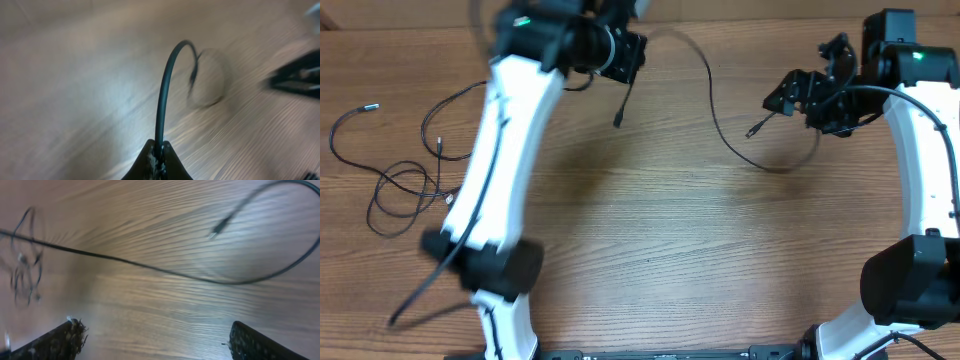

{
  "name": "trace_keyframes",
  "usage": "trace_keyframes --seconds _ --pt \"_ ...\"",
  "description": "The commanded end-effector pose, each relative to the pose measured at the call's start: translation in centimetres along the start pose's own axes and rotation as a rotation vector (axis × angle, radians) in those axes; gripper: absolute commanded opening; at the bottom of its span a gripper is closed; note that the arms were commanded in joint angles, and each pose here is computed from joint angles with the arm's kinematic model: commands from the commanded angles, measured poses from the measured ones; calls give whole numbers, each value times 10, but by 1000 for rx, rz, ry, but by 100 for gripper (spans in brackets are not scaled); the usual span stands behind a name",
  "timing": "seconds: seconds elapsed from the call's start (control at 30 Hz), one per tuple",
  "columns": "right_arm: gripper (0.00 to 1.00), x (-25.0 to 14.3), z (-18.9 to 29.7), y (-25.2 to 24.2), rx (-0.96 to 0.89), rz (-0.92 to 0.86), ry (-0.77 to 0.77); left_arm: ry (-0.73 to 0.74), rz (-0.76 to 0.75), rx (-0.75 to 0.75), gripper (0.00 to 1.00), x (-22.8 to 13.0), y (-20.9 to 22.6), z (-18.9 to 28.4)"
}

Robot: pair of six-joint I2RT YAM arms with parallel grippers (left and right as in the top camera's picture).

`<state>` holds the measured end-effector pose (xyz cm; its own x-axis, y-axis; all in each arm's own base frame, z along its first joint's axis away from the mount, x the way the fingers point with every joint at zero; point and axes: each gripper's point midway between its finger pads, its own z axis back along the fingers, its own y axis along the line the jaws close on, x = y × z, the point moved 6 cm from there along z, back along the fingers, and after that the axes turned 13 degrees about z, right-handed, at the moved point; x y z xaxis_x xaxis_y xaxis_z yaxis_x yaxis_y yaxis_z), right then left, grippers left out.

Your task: Untangle cables

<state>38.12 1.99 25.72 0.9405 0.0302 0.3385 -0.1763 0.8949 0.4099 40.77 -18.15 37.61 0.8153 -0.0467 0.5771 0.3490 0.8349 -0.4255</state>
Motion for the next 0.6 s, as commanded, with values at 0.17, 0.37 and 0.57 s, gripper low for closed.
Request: trace_keyframes --seconds 0.17,0.37,0.57 --pt "92 11 -8 60 229 375 -73 -157 10 -52 4 -2 -33 84" --pt "91 11 -18 95 303 543 -94 -203 73 -98 4 -3 -36 114" --pt "88 5 -21 127 443 689 -121 -186 168 -255 4 0 -25 134"
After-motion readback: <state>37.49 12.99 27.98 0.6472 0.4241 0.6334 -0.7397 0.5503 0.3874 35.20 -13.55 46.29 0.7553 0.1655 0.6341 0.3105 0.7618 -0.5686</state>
